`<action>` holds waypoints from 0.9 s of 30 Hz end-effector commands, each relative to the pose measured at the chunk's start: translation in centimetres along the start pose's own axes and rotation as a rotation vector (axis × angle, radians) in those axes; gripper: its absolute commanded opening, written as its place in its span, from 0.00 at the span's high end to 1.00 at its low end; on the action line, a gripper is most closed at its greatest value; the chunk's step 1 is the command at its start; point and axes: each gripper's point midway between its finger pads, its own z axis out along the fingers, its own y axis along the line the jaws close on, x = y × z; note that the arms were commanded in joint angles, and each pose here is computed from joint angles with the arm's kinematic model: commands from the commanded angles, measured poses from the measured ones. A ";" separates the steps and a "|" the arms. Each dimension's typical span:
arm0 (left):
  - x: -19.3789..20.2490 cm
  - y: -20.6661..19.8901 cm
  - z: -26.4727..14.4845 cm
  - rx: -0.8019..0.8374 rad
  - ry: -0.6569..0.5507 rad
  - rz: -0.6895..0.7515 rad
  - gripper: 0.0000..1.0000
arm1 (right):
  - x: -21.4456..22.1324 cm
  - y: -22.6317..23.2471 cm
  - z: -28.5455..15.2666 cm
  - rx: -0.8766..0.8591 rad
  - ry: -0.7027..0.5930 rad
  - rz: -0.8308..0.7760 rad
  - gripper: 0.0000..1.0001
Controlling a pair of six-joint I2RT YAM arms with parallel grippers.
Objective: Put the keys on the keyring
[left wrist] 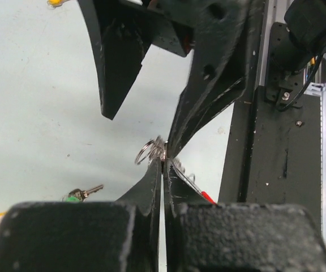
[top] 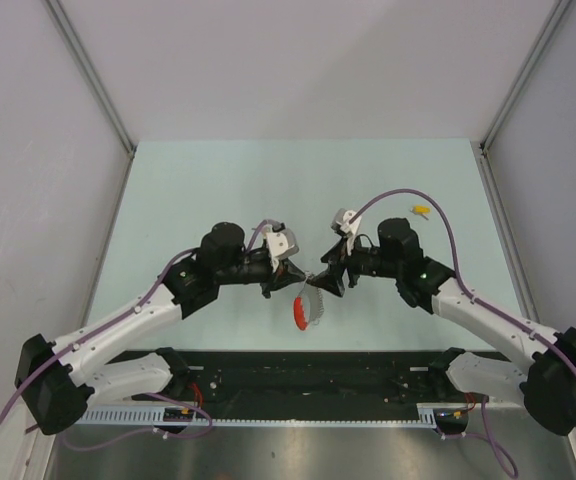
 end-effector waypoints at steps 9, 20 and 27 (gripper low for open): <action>-2.5 -0.4 -0.7 0.048 -0.141 0.032 1.00 | -0.7 -3.5 0.7 0.130 -0.019 0.135 0.28; -2.1 0.0 -1.2 0.037 -0.172 0.239 1.00 | -3.7 -7.8 -3.4 0.360 -0.151 0.210 0.21; -3.4 1.0 -1.3 0.000 -0.221 0.193 1.00 | -3.7 -16.1 -8.1 0.686 -0.210 0.245 0.07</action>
